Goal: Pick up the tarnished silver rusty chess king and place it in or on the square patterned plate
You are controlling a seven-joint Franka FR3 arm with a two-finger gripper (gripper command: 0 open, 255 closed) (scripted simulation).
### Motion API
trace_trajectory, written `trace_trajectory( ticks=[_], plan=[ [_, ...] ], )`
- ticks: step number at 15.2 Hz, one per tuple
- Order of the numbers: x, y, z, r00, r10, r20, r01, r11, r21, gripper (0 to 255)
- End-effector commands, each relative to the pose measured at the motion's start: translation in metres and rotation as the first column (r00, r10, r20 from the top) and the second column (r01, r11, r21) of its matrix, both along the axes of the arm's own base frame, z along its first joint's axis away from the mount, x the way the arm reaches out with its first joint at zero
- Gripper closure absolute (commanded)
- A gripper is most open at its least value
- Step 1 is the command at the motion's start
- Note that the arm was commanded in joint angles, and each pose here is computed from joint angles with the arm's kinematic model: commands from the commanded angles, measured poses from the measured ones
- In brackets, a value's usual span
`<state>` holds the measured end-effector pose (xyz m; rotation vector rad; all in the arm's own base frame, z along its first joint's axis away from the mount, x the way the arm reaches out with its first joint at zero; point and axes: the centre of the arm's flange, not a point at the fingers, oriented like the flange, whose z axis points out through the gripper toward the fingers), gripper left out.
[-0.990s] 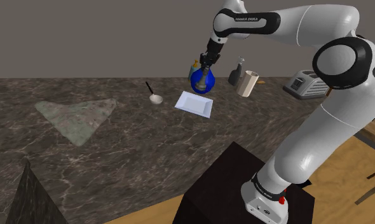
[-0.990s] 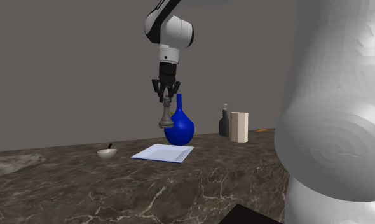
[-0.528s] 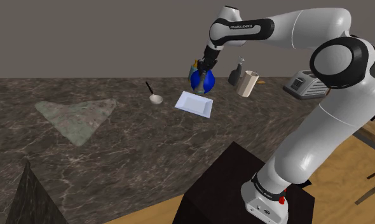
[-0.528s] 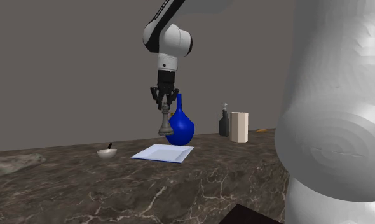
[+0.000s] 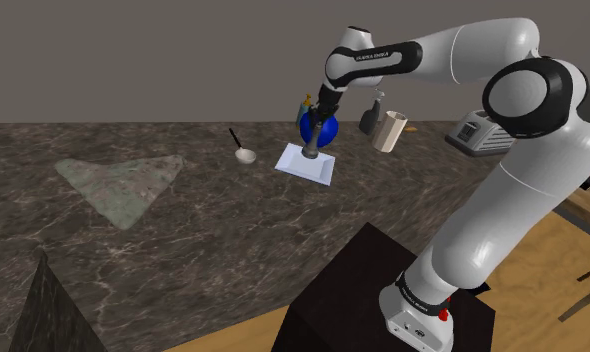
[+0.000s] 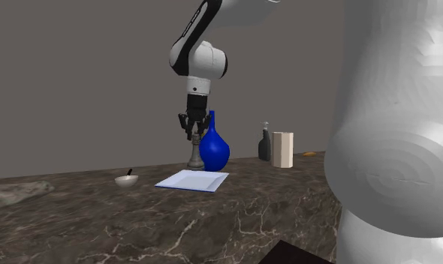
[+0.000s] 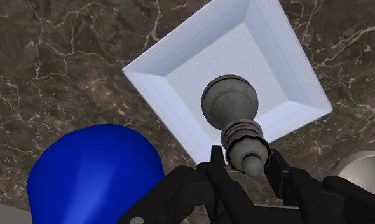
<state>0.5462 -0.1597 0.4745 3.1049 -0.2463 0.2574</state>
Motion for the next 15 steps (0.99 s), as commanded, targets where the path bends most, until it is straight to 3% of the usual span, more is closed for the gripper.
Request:
trace_trajectory(
  ticks=[1, 6, 14, 15],
  plan=[
    [0.001, 0.000, -0.010, 1.000, 0.000, 0.001, 0.000, 1.000, 0.000, 255],
    [0.001, 0.000, -0.041, 1.000, 0.000, 0.001, 0.000, 1.000, 0.000, 255],
    [0.001, 0.000, -0.041, 1.000, 0.000, 0.001, 0.000, 1.000, 0.000, 255],
    [0.001, 0.000, -0.041, 1.000, 0.000, 0.001, 0.000, 1.000, 0.000, 0]
  ],
)
